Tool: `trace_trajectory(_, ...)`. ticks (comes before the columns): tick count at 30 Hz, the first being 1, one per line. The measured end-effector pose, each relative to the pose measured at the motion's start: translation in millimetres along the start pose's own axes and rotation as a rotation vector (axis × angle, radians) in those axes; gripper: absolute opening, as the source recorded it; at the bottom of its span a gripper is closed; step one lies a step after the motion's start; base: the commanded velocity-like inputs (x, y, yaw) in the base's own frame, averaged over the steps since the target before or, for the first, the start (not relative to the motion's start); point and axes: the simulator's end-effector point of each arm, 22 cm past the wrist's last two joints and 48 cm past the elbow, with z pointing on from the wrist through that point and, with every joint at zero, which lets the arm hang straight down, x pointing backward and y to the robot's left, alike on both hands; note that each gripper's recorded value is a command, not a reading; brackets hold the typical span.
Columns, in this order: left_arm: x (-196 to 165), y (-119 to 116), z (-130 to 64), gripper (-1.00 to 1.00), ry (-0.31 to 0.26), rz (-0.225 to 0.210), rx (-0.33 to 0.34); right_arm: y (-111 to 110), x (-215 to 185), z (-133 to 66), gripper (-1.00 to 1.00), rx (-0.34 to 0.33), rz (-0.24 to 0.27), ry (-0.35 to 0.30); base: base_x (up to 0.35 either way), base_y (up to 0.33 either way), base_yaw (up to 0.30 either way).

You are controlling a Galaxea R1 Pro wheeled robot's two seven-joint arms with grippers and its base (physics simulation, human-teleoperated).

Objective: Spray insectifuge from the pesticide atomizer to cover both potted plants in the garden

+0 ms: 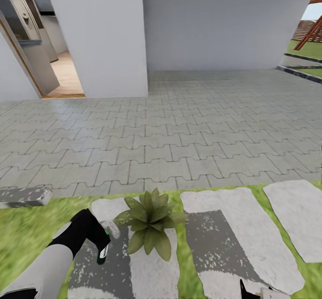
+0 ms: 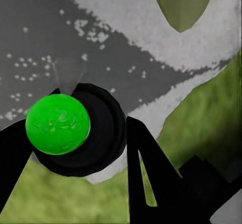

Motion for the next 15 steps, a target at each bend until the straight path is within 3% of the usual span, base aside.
trace_trajectory(7, 0.1, 0.3, -0.1, -1.00, 0.001, 0.001, -0.001, 1.0, 0.2, -0.1, 1.00, -0.001, 0.001, 0.000, -0.032, -0.269, 0.235)
trace_trajectory(15, -0.2, 1.3, -0.6, -1.00, 0.001, 0.002, -0.004, 1.6, 0.7, -0.1, 1.00, -0.002, 0.002, 0.002, -0.157, -0.198, 0.277)
